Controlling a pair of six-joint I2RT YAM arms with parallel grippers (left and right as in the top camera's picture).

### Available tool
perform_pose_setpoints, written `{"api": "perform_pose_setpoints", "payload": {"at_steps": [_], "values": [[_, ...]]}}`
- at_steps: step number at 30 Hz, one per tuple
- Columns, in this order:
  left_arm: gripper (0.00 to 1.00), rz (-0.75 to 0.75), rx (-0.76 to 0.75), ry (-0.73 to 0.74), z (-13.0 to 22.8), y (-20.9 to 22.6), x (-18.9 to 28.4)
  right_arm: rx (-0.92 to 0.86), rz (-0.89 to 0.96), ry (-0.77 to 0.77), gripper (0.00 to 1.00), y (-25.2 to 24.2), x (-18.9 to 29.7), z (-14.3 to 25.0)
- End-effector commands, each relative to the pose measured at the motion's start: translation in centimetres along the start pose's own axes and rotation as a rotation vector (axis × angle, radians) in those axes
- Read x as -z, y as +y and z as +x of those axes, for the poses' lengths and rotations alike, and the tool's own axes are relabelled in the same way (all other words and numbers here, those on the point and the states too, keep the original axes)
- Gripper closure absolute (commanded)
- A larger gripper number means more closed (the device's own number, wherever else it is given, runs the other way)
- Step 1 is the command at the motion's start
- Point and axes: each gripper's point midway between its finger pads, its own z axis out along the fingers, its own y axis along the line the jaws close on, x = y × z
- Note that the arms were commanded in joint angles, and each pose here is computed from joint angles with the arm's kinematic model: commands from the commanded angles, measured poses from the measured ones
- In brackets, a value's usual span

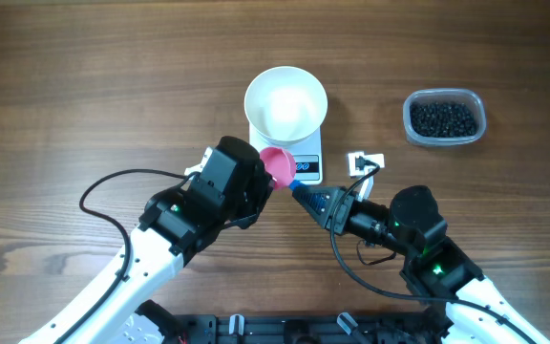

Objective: Scoop item into bowl and weigh 150g on scale
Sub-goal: 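Grasp the scoop's blue handle with the right gripper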

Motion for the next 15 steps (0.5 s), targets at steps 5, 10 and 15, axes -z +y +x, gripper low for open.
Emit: {"api": "perform_pose_setpoints", "payload": {"at_steps": [5,10,15], "values": [[0.96,-0.011,-0.022,0.005,0.22,0.23,-0.14,0.019,-0.036,0.005,0.73,1.44,0.03,-0.21],[0.96,-0.028,-0.020,0.004,0.19,0.67,-0.12,0.021,-0.028,-0.012,0.72,1.29,0.03,-0.50],[0.96,-0.037,-0.019,0.003,0.17,0.87,-0.12,0.019,-0.028,-0.011,0.72,1.30,0.03,-0.49]]}}
